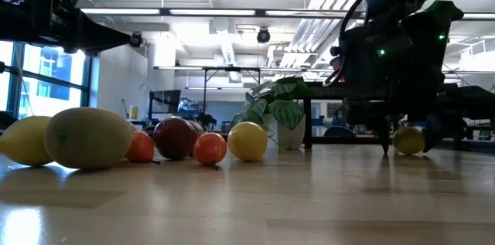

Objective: Pick & Place Fruit
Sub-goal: Put the lemon into the red colander

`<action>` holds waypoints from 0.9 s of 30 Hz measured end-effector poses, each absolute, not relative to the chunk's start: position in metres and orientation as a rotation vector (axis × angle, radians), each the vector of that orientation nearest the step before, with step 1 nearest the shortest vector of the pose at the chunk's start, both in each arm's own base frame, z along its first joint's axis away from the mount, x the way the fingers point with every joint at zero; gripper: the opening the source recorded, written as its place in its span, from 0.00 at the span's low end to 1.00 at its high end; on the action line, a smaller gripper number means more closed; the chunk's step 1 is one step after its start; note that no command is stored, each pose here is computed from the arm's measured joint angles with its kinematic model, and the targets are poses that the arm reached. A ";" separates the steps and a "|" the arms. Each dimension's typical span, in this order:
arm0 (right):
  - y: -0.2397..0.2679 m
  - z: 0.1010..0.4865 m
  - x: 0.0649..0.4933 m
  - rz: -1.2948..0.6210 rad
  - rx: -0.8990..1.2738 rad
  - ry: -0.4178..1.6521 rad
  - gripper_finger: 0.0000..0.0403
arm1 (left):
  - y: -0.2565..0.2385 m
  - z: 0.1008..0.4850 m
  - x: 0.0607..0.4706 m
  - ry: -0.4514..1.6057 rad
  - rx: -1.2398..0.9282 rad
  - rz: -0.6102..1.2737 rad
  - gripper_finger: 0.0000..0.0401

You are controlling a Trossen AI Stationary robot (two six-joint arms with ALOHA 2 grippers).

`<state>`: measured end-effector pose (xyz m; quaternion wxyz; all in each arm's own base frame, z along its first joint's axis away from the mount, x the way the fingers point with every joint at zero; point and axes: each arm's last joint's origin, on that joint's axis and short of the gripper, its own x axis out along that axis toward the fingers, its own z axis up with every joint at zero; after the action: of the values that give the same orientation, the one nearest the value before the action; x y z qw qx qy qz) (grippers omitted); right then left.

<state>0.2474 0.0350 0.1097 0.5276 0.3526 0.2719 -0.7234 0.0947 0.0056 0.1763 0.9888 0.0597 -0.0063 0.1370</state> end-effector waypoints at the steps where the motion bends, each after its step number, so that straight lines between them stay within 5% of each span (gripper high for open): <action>1: 0.035 0.110 0.247 -1.728 0.843 0.650 0.64 | 0.006 0.176 0.095 -0.012 0.120 0.275 0.08; 13: 0.032 0.110 0.248 -1.747 0.863 0.636 0.64 | 0.006 0.176 0.095 -0.012 0.120 0.275 0.08; 21: 0.032 0.110 0.248 -1.745 0.867 0.632 0.49 | 0.006 0.176 0.095 -0.010 0.120 0.275 0.08; 27: 0.032 0.110 0.249 -1.742 0.865 0.636 0.50 | 0.006 0.176 0.095 -0.010 0.120 0.276 0.08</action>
<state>0.2485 0.0317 0.1095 0.5208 0.3608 0.2652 -0.7268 0.0947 0.0056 0.1760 0.9887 0.0599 -0.0048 0.1373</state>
